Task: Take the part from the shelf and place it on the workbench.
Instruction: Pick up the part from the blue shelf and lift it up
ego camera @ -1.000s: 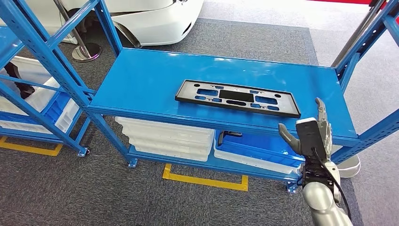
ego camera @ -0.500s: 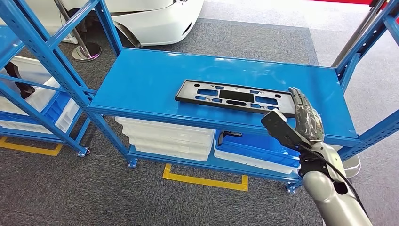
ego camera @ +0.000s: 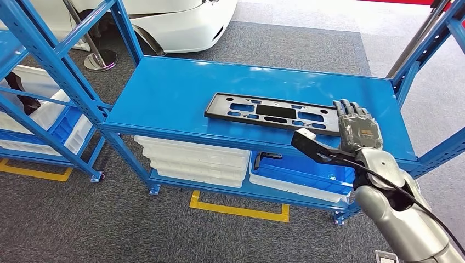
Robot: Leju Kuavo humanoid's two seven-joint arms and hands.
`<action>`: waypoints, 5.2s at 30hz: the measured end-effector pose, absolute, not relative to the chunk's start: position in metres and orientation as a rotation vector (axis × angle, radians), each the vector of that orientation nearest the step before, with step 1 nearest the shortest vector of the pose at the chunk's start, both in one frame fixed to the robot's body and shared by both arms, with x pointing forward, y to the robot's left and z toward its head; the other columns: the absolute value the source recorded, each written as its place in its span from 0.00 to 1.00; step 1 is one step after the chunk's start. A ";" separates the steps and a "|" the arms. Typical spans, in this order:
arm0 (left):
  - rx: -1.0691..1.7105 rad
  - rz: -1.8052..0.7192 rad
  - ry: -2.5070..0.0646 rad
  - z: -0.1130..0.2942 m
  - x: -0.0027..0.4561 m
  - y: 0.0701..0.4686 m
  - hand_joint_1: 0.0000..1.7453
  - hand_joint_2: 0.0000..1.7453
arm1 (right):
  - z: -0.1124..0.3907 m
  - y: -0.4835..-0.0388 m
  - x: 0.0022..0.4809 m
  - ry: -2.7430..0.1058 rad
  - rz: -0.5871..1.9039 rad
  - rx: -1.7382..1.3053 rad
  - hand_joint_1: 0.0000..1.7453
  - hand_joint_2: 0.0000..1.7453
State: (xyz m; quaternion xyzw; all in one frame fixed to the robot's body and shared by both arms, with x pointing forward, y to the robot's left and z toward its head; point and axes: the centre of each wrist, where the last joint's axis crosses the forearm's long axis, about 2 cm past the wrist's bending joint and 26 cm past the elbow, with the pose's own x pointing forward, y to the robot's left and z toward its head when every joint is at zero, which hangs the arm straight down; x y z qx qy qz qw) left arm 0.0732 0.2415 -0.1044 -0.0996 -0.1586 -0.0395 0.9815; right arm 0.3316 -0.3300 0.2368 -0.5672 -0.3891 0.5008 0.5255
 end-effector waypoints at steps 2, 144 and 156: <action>-0.202 -0.082 -0.321 -0.104 0.074 0.242 0.00 0.00 | 0.241 -0.333 0.337 -0.860 1.227 -1.384 0.00 1.00; -0.217 -0.253 -0.312 -0.102 0.087 0.242 0.00 0.00 | 0.161 -0.353 0.410 -0.879 1.167 -1.524 0.00 1.00; -0.221 -0.255 -0.313 -0.102 0.087 0.242 0.00 0.00 | 0.152 -0.360 0.405 -0.842 1.125 -1.462 0.00 1.00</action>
